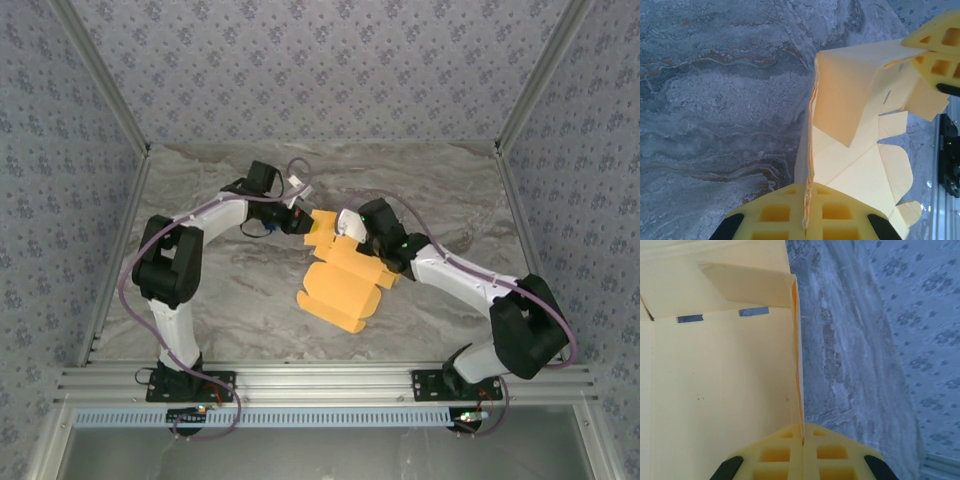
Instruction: Fold the paper box
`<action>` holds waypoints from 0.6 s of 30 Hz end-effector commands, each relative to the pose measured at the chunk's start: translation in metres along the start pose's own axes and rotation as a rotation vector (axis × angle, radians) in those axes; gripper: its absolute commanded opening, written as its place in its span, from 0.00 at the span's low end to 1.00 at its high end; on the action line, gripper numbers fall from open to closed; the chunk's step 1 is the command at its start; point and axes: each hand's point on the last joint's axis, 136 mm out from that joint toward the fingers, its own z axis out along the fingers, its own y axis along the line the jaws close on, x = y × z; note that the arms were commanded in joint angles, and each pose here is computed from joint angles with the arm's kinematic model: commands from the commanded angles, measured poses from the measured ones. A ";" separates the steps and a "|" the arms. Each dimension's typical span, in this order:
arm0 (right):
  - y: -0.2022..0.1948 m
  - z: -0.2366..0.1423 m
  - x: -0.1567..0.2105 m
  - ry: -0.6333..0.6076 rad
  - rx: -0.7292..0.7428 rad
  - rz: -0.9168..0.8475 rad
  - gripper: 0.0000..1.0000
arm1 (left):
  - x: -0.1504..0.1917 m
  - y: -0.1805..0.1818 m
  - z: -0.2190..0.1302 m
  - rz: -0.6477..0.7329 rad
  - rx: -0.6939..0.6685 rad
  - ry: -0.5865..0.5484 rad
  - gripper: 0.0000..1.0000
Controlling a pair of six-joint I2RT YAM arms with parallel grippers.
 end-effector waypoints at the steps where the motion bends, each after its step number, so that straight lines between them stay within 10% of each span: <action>1: -0.011 -0.002 0.009 0.058 0.131 -0.085 0.00 | -0.013 -0.013 -0.009 -0.020 0.074 -0.021 0.00; 18: 0.006 0.002 0.007 0.048 0.165 -0.132 0.00 | -0.018 -0.001 -0.015 -0.095 0.047 -0.032 0.00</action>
